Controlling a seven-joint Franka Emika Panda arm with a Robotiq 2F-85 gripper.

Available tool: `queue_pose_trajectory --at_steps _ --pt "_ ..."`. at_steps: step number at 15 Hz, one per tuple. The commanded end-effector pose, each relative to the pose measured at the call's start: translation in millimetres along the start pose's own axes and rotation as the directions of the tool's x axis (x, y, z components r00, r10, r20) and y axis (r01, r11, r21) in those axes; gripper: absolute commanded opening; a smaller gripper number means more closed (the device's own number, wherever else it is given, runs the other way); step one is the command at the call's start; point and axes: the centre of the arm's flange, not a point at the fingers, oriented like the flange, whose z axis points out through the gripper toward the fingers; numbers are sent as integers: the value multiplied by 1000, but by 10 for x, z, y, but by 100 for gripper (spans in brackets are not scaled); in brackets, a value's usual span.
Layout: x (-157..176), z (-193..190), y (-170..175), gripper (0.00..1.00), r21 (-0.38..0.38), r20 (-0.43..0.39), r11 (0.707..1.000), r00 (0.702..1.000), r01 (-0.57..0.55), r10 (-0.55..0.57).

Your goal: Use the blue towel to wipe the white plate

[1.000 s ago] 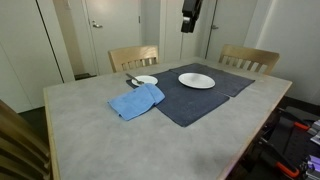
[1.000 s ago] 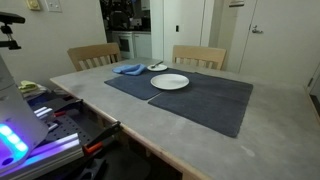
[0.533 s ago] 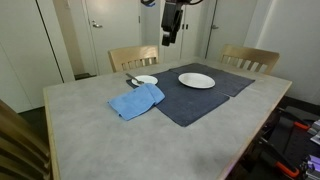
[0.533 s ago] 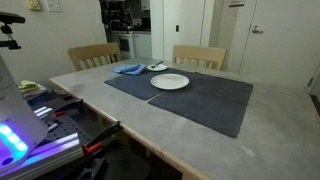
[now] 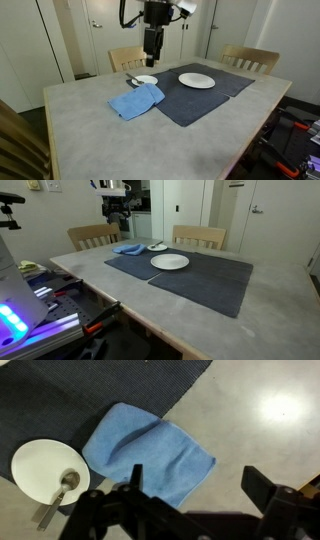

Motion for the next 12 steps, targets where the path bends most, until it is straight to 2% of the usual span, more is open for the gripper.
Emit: queue_pose_trajectory --at_steps 1,6,8,10,12 --pt "38 75 -29 100 9 9 1000 1000 4 -4" --pt "118 200 -49 100 22 19 1000 1000 8 -8" --pt "93 164 -3 100 21 -9 998 999 52 -52" --pt "223 205 63 100 44 -41 990 990 133 -132" --pt "347 249 76 100 49 -34 974 975 223 -221"
